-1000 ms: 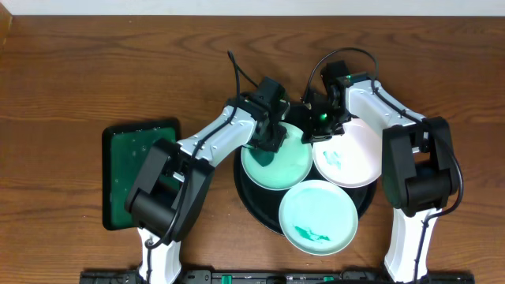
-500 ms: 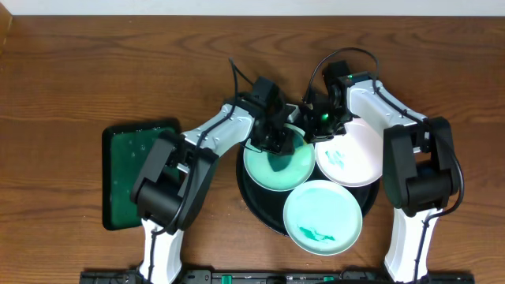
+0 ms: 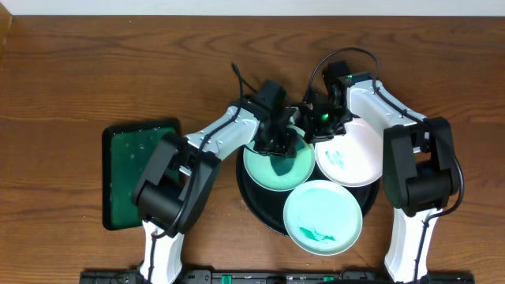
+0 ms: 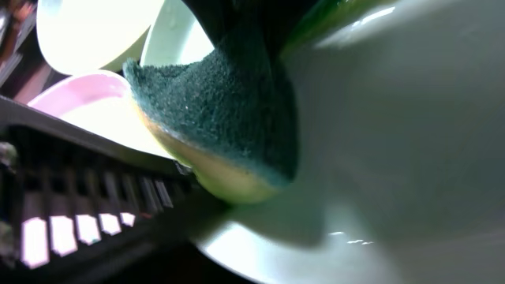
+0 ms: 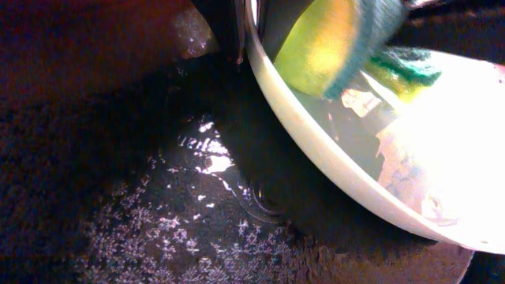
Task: Clean dirty plates on tray and stack at the side
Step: 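Scrub the mint-green plate surface with the sponge in the left gripper, then carry the sponge back with the left gripper into the green basin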
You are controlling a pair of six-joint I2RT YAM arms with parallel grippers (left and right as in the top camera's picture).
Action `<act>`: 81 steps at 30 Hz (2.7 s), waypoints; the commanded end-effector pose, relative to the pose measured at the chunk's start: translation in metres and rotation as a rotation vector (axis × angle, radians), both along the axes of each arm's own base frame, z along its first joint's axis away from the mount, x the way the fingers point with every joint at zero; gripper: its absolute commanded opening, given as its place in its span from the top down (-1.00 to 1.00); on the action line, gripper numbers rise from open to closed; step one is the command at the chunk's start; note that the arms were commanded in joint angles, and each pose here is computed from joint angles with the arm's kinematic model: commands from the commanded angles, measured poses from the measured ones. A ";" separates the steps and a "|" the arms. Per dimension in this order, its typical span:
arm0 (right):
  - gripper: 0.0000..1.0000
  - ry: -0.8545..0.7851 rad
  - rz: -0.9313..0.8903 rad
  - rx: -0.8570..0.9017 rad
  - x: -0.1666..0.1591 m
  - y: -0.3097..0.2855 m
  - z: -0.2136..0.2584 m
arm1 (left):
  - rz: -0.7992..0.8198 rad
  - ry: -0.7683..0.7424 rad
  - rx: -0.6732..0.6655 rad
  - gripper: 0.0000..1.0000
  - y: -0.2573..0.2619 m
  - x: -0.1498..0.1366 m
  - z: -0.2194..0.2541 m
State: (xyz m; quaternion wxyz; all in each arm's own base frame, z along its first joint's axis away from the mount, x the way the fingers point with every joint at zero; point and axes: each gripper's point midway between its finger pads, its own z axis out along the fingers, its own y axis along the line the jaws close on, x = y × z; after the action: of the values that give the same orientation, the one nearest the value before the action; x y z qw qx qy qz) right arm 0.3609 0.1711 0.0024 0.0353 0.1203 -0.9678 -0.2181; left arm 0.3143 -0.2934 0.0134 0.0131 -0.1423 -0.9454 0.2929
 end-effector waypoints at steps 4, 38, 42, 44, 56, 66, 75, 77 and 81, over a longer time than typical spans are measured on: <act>0.98 0.024 -0.034 -0.034 0.000 -0.007 -0.013 | 0.310 0.074 0.394 0.86 0.120 0.023 -0.065; 0.98 0.025 -0.054 -0.058 0.001 -0.010 -0.014 | 0.347 -0.045 0.601 0.85 0.170 0.051 -0.008; 0.98 0.023 -0.054 -0.058 0.002 -0.010 -0.014 | 0.337 -0.148 0.544 0.86 0.149 0.065 0.028; 0.98 0.021 -0.053 -0.057 0.002 -0.010 -0.014 | 0.325 -0.183 0.524 0.86 0.139 0.065 0.041; 0.98 0.015 -0.050 -0.055 0.003 -0.010 -0.014 | 0.266 -0.212 0.504 0.86 0.123 0.032 0.087; 0.98 0.016 -0.050 -0.055 0.003 -0.010 -0.014 | 0.401 -0.141 0.662 0.86 0.187 0.022 0.097; 0.98 0.021 -0.046 -0.057 0.001 -0.010 -0.014 | 0.751 0.030 0.704 0.86 0.288 0.022 0.099; 0.98 0.021 -0.039 -0.057 0.001 -0.011 -0.014 | 0.836 0.070 0.710 0.86 0.314 0.019 0.098; 0.98 0.023 -0.037 -0.061 0.000 -0.011 -0.015 | 0.979 0.143 0.728 0.86 0.369 0.006 0.094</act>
State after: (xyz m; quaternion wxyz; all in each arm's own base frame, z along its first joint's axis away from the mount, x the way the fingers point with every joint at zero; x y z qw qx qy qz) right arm 0.3618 0.1754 0.0023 0.0348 0.1085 -0.9689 -0.2196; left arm 0.3272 0.0425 0.0981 -0.0022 0.2900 -0.9554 -0.0551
